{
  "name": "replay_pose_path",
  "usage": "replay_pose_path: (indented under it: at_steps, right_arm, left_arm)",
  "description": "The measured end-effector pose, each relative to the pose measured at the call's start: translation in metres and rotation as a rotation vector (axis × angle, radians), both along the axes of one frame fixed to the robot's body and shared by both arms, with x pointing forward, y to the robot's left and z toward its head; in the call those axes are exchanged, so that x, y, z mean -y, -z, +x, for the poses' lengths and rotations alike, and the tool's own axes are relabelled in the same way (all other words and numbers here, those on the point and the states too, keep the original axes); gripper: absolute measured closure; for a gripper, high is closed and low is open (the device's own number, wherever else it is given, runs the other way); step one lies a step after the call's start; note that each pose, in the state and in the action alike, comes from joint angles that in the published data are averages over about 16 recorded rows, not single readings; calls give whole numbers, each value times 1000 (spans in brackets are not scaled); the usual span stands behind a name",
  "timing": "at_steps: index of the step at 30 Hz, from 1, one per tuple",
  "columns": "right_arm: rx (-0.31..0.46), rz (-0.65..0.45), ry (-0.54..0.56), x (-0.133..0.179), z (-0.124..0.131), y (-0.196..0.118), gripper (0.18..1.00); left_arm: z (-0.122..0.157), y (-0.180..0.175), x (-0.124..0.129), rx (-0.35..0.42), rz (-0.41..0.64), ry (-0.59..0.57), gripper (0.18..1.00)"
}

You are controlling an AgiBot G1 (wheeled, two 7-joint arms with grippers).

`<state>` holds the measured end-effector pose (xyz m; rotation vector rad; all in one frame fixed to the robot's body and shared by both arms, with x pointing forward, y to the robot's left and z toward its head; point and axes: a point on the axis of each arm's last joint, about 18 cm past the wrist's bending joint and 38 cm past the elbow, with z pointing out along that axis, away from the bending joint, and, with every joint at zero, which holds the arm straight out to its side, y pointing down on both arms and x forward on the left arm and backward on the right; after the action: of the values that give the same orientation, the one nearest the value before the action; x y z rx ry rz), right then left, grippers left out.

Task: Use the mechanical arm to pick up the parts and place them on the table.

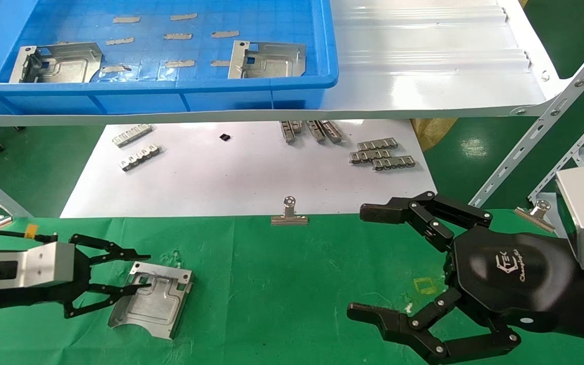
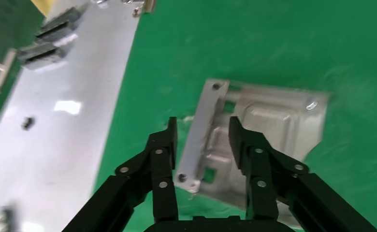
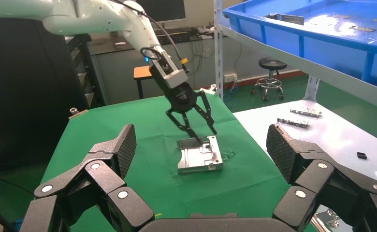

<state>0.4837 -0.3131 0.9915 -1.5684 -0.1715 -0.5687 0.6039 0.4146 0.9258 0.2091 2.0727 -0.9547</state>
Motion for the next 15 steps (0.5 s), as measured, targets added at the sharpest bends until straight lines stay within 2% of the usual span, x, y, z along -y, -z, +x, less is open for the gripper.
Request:
replay_pose_path:
  at_steps: [8, 15]
  right_arm:
    - [0, 0, 0, 0, 0, 0, 178]
    - [0, 0, 0, 0, 0, 0, 178]
  left_arm:
    - [-8, -13, 2, -133, -213, -17, 640]
    - [-10, -25, 0, -182, -398, -33, 485]
